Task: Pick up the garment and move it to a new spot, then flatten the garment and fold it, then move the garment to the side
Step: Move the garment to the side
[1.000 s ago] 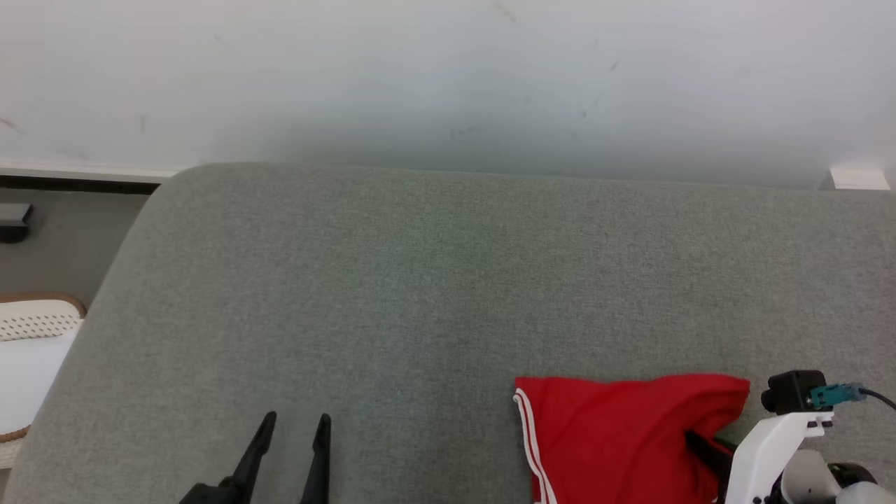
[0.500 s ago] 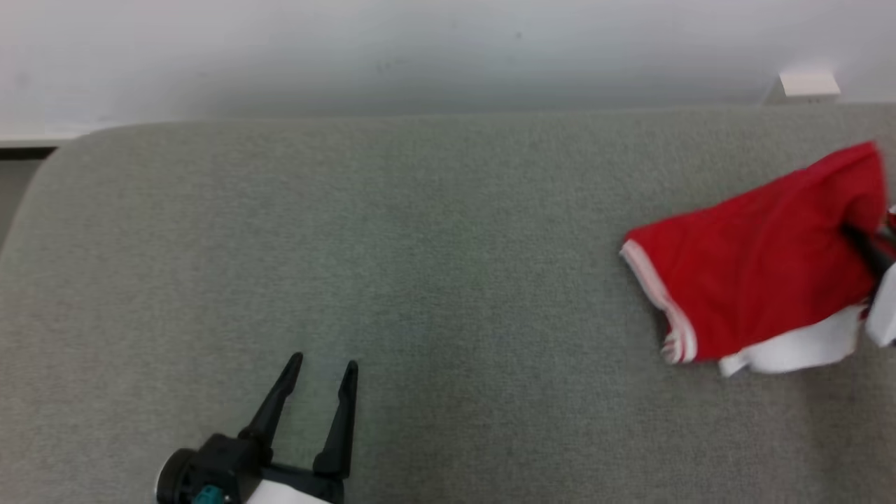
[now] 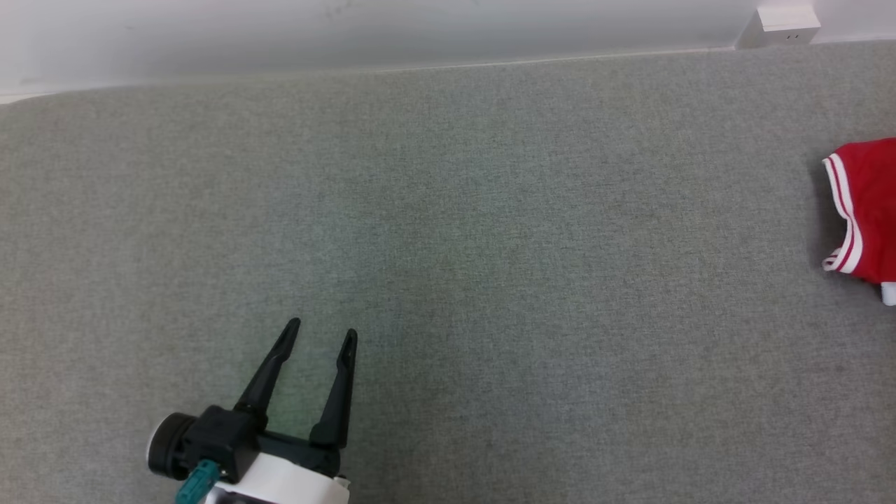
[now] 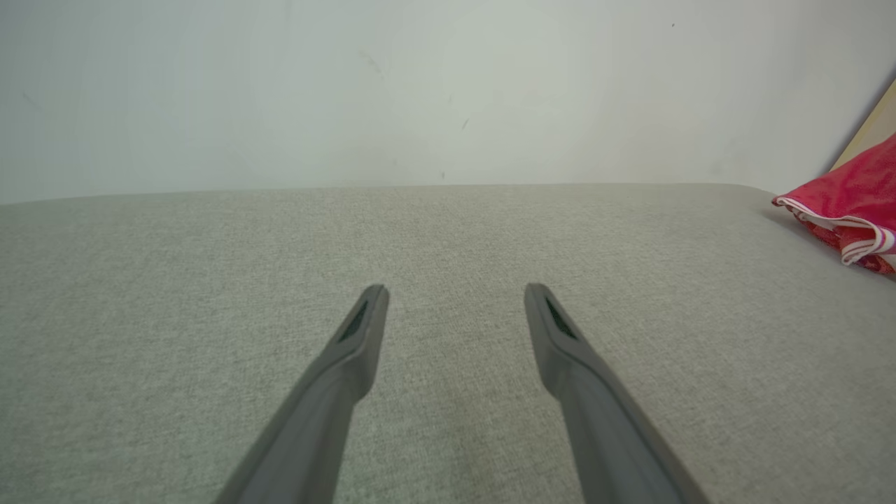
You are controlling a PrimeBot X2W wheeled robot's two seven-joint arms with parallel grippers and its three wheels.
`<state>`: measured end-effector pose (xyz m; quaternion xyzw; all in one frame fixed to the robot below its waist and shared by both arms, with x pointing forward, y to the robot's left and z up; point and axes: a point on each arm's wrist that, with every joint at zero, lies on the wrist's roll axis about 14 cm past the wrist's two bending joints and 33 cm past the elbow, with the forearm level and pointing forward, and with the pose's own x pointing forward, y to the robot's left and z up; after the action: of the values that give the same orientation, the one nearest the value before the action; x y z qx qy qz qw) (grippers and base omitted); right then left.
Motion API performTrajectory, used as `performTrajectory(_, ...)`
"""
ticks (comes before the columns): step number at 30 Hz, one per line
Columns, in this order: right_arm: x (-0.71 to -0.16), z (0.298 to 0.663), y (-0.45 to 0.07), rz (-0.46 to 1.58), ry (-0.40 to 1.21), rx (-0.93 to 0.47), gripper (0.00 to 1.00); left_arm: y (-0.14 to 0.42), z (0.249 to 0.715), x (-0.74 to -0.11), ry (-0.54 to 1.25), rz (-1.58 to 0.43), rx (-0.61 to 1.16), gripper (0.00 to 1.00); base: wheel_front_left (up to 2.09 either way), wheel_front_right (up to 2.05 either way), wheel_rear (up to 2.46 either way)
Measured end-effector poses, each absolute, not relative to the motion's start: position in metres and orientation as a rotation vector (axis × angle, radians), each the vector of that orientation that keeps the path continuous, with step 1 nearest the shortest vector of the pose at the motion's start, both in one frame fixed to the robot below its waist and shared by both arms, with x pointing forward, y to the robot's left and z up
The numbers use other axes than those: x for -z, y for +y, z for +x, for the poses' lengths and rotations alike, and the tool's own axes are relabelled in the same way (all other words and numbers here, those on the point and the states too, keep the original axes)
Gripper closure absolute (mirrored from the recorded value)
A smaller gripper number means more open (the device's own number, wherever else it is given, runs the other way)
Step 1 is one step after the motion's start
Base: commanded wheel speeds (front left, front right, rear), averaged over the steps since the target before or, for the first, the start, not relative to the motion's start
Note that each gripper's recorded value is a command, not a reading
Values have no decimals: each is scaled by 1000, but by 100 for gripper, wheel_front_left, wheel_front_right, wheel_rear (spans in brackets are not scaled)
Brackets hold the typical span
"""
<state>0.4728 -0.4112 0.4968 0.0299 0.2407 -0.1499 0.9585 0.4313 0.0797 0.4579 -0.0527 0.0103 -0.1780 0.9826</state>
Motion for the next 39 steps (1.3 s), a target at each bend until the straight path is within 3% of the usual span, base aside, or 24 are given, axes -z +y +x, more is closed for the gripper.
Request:
performTrajectory(1, -497, 471, -416, 58, 483, 322, 100, 80, 431, -457, 22, -106, 357, 0, 0, 0, 0)
performTrajectory(2, -496, 470, -421, 57, 476, 341, 93, 80, 431, -457, 24, -106, 357, 0, 0, 0, 0)
performTrajectory(3, -496, 469, -425, 44, 471, 357, 56, 80, 431, -456, 26, -107, 357, 0, 0, 0, 0)
performTrajectory(4, -496, 468, -428, 24, 462, 373, 0, 80, 431, -456, 26, -107, 358, 0, 0, 0, 0)
performTrajectory(12, -530, 460, -445, -56, 237, 465, 0, 86, 429, -465, 4, -101, 336, 0, 0, 0, 0)
performTrajectory(19, -542, 430, -418, -106, 114, 439, 0, 97, 413, -480, -20, -108, 289, 0, 0, 0, 0)
performTrajectory(34, -543, 354, -298, -47, -113, 227, 0, 142, 367, -499, -59, -70, 123, 0, 0, 0, 0)
performTrajectory(39, -519, 332, -264, -12, -101, 164, 0, 156, 351, -496, -50, -68, 81, 0, 0, 0, 0)
